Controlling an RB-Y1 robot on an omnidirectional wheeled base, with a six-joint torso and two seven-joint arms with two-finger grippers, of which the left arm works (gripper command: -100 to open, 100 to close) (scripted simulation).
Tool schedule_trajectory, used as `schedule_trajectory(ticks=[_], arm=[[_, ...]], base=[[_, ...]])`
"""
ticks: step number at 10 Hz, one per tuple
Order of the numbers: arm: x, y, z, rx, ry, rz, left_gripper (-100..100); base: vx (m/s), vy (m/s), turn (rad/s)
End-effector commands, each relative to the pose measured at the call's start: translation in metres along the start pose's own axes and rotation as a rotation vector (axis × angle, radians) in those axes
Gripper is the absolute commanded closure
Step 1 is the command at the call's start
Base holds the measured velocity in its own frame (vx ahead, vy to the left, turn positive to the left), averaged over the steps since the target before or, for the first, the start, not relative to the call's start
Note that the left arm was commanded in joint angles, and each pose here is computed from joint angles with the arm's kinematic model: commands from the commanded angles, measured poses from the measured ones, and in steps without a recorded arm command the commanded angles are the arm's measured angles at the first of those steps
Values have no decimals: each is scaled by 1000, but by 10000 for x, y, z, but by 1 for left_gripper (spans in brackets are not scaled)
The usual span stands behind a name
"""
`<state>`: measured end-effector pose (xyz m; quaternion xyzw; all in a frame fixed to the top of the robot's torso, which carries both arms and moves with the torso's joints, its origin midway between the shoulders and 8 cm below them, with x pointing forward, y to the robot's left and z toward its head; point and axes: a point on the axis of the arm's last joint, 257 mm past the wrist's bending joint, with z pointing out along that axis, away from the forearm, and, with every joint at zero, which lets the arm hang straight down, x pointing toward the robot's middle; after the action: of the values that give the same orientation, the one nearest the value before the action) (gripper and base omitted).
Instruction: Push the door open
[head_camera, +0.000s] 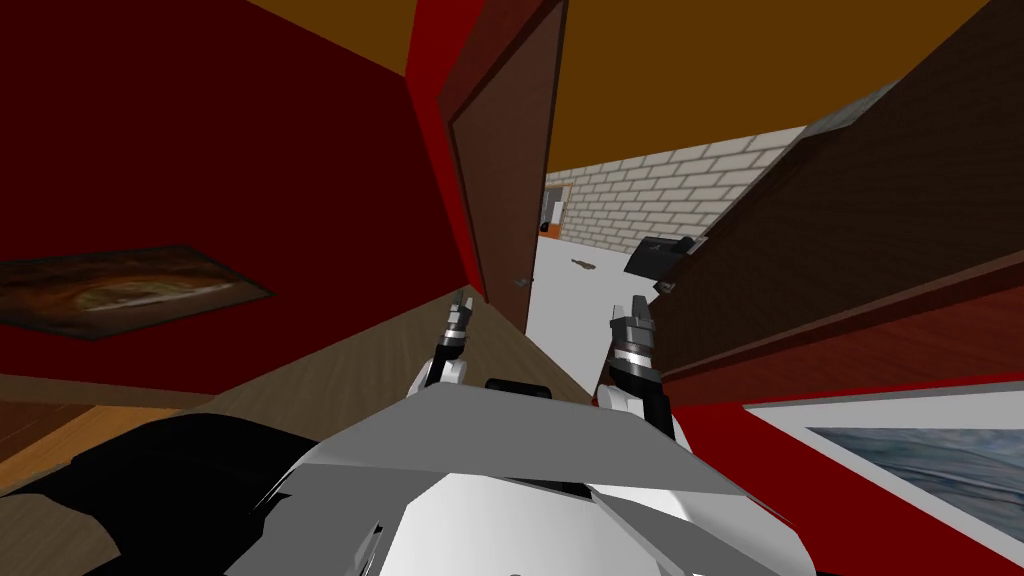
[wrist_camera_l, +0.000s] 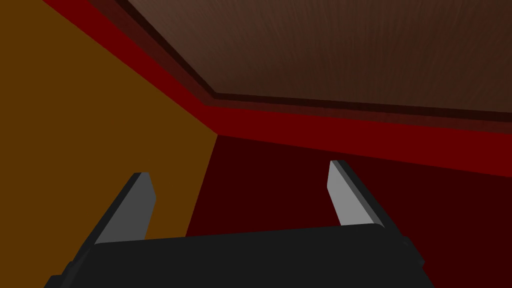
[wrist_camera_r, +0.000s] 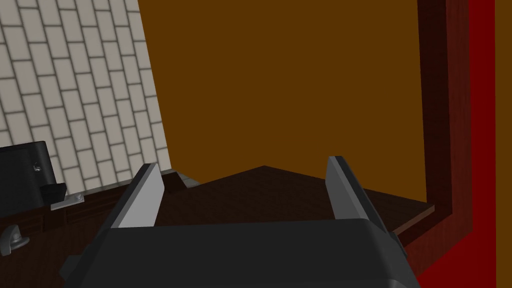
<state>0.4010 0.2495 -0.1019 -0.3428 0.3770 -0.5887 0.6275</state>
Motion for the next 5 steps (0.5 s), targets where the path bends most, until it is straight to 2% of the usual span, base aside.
schedule_trajectory(ticks=[1,5], arm=[[77,132,-12,-18,13,-10,-100],[256,445,-98,-70,46,-33,-100]], base=[[91,42,-87],[88,52,-88]])
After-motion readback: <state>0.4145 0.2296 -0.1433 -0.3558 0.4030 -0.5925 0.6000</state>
